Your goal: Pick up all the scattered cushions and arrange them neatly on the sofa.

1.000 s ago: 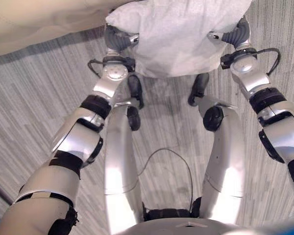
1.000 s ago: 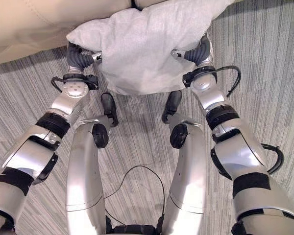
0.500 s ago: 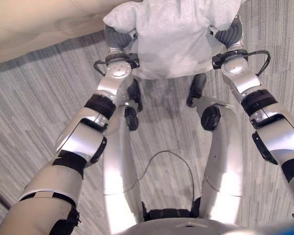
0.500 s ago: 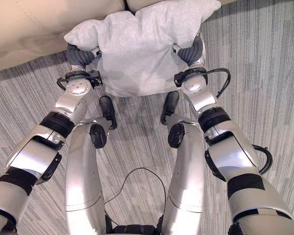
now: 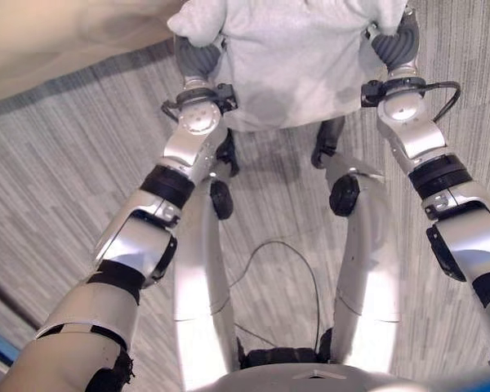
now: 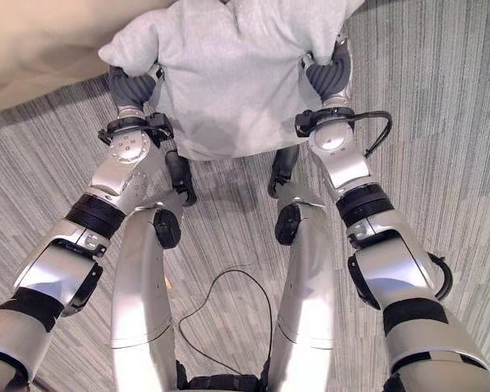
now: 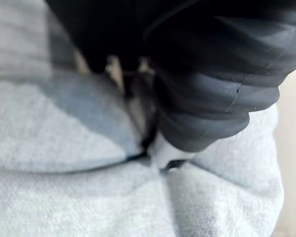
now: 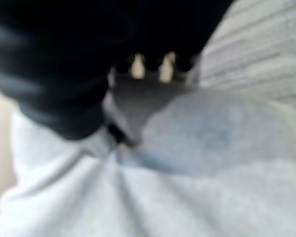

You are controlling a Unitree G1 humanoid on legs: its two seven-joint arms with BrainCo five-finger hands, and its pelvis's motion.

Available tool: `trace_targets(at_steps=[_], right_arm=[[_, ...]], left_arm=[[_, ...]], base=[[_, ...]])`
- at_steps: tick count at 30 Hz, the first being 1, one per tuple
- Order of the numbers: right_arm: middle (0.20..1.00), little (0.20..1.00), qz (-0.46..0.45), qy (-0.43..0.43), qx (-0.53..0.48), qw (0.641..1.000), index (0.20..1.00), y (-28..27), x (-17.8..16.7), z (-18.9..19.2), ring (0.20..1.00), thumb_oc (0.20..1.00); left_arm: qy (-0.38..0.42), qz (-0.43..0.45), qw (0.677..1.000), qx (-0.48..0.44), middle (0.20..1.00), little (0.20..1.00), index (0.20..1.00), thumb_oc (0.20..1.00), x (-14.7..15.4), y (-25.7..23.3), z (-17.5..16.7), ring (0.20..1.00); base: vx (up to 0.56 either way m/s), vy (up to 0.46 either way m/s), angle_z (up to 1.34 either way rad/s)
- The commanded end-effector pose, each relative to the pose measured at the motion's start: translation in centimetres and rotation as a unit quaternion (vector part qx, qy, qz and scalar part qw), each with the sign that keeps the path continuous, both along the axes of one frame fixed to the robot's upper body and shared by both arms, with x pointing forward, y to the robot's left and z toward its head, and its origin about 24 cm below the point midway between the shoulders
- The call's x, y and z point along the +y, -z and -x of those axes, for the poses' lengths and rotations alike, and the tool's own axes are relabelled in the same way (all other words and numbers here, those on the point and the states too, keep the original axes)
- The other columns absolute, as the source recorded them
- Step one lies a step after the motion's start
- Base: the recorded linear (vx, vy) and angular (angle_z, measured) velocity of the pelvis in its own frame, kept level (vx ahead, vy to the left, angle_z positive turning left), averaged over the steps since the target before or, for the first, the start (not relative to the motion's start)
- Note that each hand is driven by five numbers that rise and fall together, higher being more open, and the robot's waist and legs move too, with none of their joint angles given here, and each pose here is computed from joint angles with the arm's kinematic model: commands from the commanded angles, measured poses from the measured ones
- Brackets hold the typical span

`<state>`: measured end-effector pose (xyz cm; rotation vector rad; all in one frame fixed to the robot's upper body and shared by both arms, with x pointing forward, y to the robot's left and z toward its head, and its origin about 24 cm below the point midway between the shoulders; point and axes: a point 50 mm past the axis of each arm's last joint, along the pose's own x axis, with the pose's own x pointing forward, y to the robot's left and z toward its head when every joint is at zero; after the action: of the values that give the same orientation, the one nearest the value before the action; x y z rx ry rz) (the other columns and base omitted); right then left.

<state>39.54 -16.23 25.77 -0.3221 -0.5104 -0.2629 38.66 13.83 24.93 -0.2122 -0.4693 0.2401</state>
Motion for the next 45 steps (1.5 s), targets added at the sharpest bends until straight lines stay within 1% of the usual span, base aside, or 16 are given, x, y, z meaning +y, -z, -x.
trace_targets(at_steps=[1,4,6,8,11,13,14,17,23,30,35,39,41,43,45], right_arm=[[0.200,0.200,0.019,-0.150,-0.135,0.979,0.200,-2.2,5.8,3.3,0.200,0.200],[0.200,0.200,0.030,-0.149,-0.119,0.981,0.200,0.0,5.1,4.0,0.200,0.200],[0.200,0.200,0.023,-0.166,-0.095,0.981,0.200,3.0,4.8,5.2,0.200,0.200],[0.200,0.200,0.027,-0.172,-0.076,0.982,0.200,4.5,4.6,5.7,0.200,0.200],[0.200,0.200,-0.002,-0.184,-0.015,0.983,0.200,9.2,4.1,7.4,0.200,0.200],[0.200,0.200,-0.022,-0.176,0.026,0.984,0.200,12.1,3.3,8.6,0.200,0.200],[0.200,0.200,-0.027,-0.168,0.043,0.985,0.200,13.2,2.7,9.2,0.200,0.200],[0.200,0.200,-0.024,-0.169,0.068,0.983,0.200,14.5,2.5,9.7,0.200,0.200],[0.200,0.200,-0.019,-0.157,0.121,0.980,0.200,17.0,1.4,10.7,0.200,0.200],[0.200,0.200,-0.022,-0.165,0.128,0.978,0.200,17.4,1.9,11.0,0.200,0.200],[0.200,0.200,-0.014,-0.166,0.136,0.977,0.200,17.7,1.7,10.9,0.200,0.200],[0.200,0.200,-0.013,-0.165,0.135,0.977,0.200,17.6,1.5,10.9,0.200,0.200],[0.200,0.200,-0.009,-0.160,0.143,0.977,0.200,18.0,1.1,11.2,0.200,0.200],[0.200,0.200,-0.013,-0.147,0.147,0.978,0.200,18.1,-0.3,11.5,0.200,0.200],[0.200,0.200,-0.020,-0.144,0.151,0.978,0.200,18.3,-0.7,11.8,0.200,0.200]], left_arm=[[0.110,-0.018,0.982,-0.152,0.200,0.200,0.200,0.200,-5.0,-2.8,3.5,0.200],[0.121,-0.027,0.984,-0.127,0.200,0.200,0.200,0.200,-4.5,-0.1,4.0,0.200],[0.135,-0.031,0.987,-0.084,0.200,0.200,0.200,0.200,-3.9,3.7,4.7,0.200],[0.141,-0.035,0.987,-0.062,0.200,0.200,0.200,0.200,-3.7,5.4,5.0,0.200],[0.153,-0.008,0.988,-0.011,0.200,0.200,0.200,0.200,-3.3,9.5,6.6,0.200],[0.170,0.010,0.985,0.025,0.200,0.200,0.200,0.200,-3.4,12.1,7.6,0.200],[0.176,0.003,0.983,0.041,0.200,0.200,0.200,0.200,-3.3,13.0,7.8,0.200],[0.177,-0.003,0.982,0.062,0.200,0.200,0.200,0.200,-2.8,14.3,8.4,0.200],[0.178,-0.037,0.978,0.103,0.200,0.200,0.200,0.200,-2.1,16.5,9.1,0.200],[0.171,-0.050,0.976,0.123,0.200,0.200,0.200,0.200,-1.7,17.5,9.7,0.200],[0.166,-0.046,0.976,0.136,0.200,0.200,0.200,0.200,-1.3,18.2,9.7,0.200],[0.161,-0.043,0.974,0.150,0.200,0.200,0.200,0.200,-1.3,18.8,9.7,0.200],[0.162,-0.040,0.973,0.158,0.200,0.200,0.200,0.200,-1.3,19.3,9.9,0.200],[0.182,-0.023,0.968,0.169,0.200,0.200,0.200,0.200,-1.8,20.0,10.3,0.200],[0.190,-0.014,0.967,0.168,0.200,0.200,0.200,0.200,-2.3,19.9,10.2,0.200]], base=[[-0.04,-0.005,0.08],[-0.03,0.001,0.04],[0.02,-0.006,0.03],[-0.01,-0.002,0.11],[0.12,-0.049,0.20],[0.14,-0.119,0.27],[0.19,-0.038,0.51],[0.12,0.069,0.96],[0.19,0.161,0.06],[0.08,0.188,-0.01],[0.12,0.056,-0.22],[0.18,-0.049,0.37],[0.28,-0.132,0.26],[0.42,-0.314,0.49],[0.16,-0.184,0.52]])
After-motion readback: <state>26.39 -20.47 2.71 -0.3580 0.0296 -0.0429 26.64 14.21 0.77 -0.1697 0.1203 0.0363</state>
